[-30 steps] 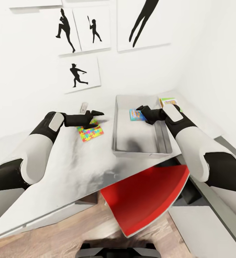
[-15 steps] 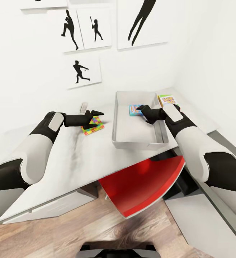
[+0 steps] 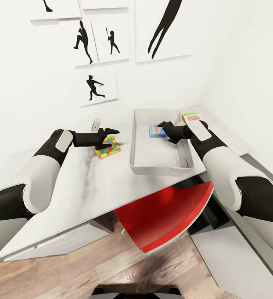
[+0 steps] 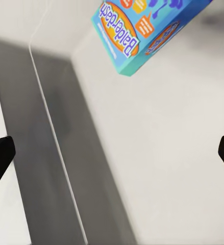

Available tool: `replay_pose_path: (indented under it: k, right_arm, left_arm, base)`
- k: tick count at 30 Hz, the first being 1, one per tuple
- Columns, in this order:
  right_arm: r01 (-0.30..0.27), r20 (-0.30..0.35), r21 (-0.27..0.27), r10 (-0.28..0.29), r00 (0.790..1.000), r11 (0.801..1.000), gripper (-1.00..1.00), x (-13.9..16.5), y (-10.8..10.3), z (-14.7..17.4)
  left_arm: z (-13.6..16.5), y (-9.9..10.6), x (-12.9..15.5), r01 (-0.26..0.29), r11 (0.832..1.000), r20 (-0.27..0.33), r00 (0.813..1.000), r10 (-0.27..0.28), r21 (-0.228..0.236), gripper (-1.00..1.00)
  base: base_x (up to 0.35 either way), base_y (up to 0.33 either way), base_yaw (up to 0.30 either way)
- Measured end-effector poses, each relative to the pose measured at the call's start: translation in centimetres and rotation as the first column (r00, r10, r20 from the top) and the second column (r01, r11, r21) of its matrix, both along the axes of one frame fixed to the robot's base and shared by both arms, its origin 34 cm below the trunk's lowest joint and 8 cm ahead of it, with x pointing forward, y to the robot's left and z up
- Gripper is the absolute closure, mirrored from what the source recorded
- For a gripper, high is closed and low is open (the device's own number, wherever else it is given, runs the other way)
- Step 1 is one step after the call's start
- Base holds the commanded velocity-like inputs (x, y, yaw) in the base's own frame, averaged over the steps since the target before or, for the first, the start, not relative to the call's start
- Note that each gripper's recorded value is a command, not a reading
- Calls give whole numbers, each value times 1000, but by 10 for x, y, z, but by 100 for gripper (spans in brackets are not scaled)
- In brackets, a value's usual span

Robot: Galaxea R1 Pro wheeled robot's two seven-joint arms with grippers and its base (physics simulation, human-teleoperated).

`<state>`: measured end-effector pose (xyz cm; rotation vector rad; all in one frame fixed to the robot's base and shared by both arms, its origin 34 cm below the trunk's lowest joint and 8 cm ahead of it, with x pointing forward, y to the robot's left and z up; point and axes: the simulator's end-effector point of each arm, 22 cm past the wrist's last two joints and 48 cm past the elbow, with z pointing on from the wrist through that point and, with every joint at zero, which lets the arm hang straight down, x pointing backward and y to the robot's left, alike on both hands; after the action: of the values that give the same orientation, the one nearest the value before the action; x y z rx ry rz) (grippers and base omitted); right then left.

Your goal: Put all the toys in the child's room - the three board games (two on the bed and one on the table), the two jigsaw puzzles on the table, and the tennis ball on the table - inside the toy box on the table in the child's room.

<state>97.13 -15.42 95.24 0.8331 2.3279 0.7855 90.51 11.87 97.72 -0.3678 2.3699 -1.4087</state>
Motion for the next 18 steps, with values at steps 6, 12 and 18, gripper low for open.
replay_pose_path:
  k: [6,12,18]
  right_arm:
    - [0,10,0,0,1000,1000,-100,0,0,9]
    - [0,20,0,0,1000,1000,-100,1,0,17]
    - [-1,25,2,1,1000,1000,-100,1,0,21]
  left_arm:
    - [8,0,0,0,1000,10,1000,0,1,-100]
    - [16,1,0,0,1000,20,1000,0,1,-100]
    - [19,1,1,-1,1000,24,1000,1,1,-100]
  base:
    - [0,0,0]
    - [0,0,0]
    - [0,0,0]
